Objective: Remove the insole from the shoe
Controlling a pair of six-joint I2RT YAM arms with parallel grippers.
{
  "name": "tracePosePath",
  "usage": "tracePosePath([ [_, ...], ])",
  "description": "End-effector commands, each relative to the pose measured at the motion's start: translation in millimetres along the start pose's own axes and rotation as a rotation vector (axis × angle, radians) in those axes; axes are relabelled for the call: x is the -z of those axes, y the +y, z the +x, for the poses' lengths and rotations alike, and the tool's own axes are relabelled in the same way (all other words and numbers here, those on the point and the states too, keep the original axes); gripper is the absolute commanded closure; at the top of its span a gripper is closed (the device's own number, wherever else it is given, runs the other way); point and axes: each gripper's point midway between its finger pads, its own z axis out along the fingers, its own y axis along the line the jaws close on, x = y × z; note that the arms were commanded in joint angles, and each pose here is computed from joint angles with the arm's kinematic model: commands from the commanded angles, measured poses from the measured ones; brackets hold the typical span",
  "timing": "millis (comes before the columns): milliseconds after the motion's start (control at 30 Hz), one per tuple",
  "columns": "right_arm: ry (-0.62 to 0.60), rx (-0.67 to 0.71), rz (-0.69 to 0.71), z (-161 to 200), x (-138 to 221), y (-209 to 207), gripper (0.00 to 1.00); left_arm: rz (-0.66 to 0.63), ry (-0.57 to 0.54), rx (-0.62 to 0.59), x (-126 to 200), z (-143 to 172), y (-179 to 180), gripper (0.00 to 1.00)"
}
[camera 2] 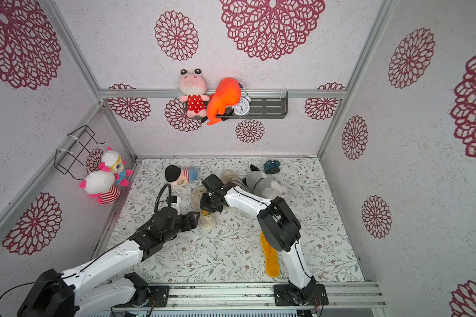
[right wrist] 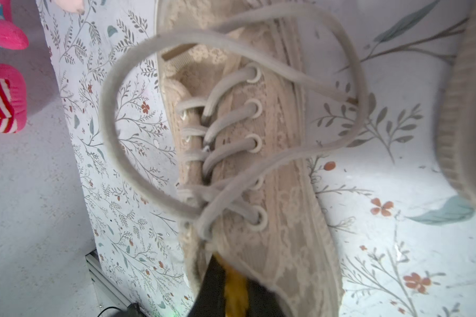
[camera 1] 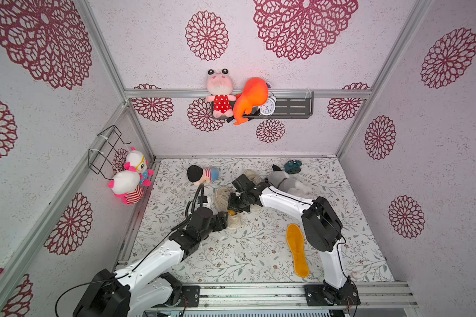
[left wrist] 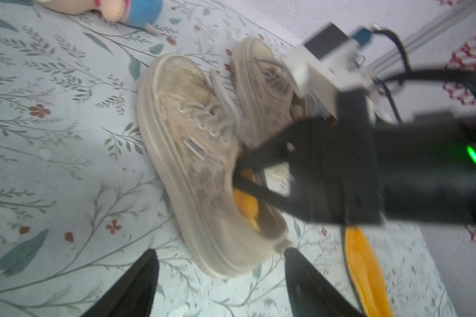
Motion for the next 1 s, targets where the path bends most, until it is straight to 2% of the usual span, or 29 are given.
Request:
tracePosePath([
  [0, -0.032, -0.055, -0.118, -13.9, 12.9, 35.1, 1.00, -0.007, -0.084, -0.101, 8.2, 8.6, 1.9, 0.20],
  [33, -0.023, -0.058, -0.124, -12.2, 12.5, 36.9, 1.00, 0.009, -0.089, -0.128, 9.1, 12.9, -1.3, 0.05],
  [67, -0.016, -0.062, -0.131, -11.1, 12.6, 38.3, 1.00, 0.027, -0.086, -0.162, 9.1, 18.5, -4.8, 0.01],
  [200, 0.004, -0.057, -0.137, -5.9, 18.0, 42.4, 1.00, 0.079, -0.068, -0.280, 1.6, 28.8, -17.8, 0.02],
  [400, 0.006, -0.070, -0.146, -4.0, 33.5, 47.7, 1.00, 0.091, -0.112, -0.373, -16.9, 24.3, -29.1, 0.02],
  [700, 0.021, -0.083, -0.174, -0.8, 45.6, 57.2, 1.00, 0.010, -0.198, -0.377, -45.1, 14.7, -23.0, 0.00],
  [967, 0.041, -0.077, -0.185, 2.4, 72.4, 65.6, 1.00, -0.005, -0.193, -0.371, -63.8, 26.1, -16.8, 0.09],
])
